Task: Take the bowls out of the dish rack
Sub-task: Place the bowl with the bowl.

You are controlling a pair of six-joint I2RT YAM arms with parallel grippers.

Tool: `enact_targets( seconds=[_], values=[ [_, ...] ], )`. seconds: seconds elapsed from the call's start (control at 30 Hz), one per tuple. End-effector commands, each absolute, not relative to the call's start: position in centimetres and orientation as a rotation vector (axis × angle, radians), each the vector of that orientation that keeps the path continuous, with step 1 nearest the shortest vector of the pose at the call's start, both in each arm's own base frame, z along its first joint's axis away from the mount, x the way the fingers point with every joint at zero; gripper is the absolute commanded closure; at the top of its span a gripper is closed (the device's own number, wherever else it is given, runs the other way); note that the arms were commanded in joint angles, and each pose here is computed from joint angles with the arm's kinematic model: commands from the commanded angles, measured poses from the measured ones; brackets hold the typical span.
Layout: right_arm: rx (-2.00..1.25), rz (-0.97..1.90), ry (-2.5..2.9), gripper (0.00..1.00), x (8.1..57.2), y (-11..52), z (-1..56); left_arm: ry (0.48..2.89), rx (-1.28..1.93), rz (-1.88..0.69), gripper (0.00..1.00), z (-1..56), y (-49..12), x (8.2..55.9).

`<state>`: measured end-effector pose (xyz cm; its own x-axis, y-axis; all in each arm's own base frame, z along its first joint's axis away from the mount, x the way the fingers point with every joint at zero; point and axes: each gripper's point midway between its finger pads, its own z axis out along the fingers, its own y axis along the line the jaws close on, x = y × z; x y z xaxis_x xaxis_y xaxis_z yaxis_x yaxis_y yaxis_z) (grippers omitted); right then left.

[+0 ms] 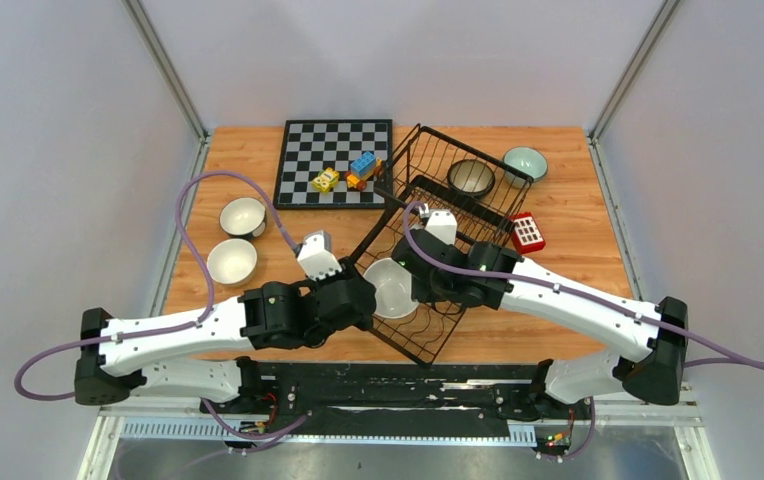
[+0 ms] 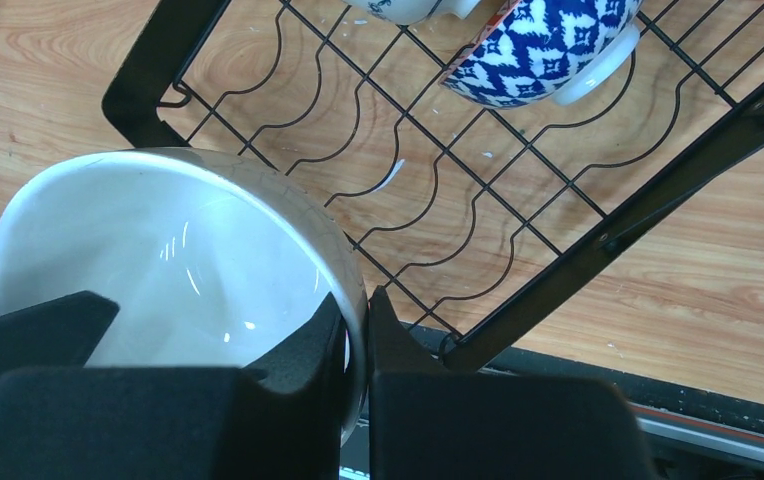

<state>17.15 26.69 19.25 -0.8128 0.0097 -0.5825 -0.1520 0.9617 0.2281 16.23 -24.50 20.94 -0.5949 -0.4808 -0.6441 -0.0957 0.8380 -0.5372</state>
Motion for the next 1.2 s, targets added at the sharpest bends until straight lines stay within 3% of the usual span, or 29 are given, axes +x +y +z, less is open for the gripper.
enact_targets(
  seconds=[0.0, 0.53, 1.07, 1.17],
  values=[
    [-0.044, 0.449, 2.465, 1.0, 17.1, 27.0, 21.6, 2.157, -0.436, -0.568, 0.56, 20.4, -24.8, 16.6],
    [-0.146, 0.339, 2.462, 1.0, 17.4, 25.8, 20.6, 2.235, -0.39, -0.435, 0.54, 20.3, -23.5, 16.7],
    [-0.172, 0.311, 2.469, 1.0, 17.5, 25.9, 20.1, 2.272, -0.358, -0.447, 0.68, 19.5, -25.3, 16.8],
    [-0.175, 0.314, 2.47, 1.0, 17.5, 25.9, 20.1, 2.275, -0.346, -0.463, 0.77, 19.4, -25.6, 16.7]
  ],
)
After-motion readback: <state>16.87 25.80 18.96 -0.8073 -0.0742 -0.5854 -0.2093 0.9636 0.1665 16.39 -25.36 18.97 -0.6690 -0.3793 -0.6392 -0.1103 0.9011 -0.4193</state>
